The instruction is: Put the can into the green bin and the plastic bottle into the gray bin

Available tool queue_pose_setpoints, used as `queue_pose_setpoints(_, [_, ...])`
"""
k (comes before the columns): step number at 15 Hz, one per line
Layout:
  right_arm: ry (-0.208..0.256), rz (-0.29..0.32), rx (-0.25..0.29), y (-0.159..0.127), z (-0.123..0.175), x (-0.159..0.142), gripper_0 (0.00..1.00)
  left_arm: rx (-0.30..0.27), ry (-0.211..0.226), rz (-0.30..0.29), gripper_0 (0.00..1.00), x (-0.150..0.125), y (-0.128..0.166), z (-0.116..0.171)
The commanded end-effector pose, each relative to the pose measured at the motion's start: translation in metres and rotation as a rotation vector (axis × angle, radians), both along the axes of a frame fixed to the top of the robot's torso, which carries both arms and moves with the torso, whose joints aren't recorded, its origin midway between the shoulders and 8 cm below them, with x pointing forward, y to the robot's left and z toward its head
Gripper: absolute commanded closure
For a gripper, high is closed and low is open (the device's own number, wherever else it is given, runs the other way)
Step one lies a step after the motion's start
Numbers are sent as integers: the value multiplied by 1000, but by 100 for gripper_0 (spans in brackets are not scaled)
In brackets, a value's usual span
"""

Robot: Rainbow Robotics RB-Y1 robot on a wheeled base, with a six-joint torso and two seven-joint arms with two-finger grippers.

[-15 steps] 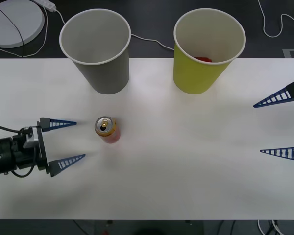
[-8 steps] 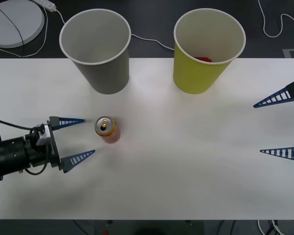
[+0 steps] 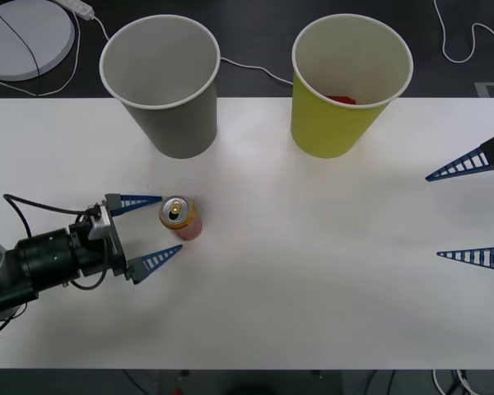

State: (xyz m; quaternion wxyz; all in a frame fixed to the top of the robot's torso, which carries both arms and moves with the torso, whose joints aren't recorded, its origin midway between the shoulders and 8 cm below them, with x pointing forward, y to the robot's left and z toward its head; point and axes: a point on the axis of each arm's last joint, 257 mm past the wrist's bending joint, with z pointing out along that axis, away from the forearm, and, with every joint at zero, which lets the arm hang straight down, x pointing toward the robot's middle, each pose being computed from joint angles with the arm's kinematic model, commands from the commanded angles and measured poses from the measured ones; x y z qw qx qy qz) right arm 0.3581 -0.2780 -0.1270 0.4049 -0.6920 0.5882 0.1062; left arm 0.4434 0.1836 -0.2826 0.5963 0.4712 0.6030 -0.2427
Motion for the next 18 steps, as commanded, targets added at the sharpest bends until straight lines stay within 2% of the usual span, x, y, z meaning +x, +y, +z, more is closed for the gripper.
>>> queue_pose_setpoints(1, [0, 0, 0, 0, 0, 0, 0, -17, 1, 7, 0, 2, -11, -2])
queue_pose_setpoints(10, [0, 0, 0, 0, 0, 0, 0, -3, -24, 24, 0, 22, -32, 1])
queue_pose_setpoints(18, [0, 0, 0, 0, 0, 0, 0, -35, -14, 39, 0, 30, -46, 0])
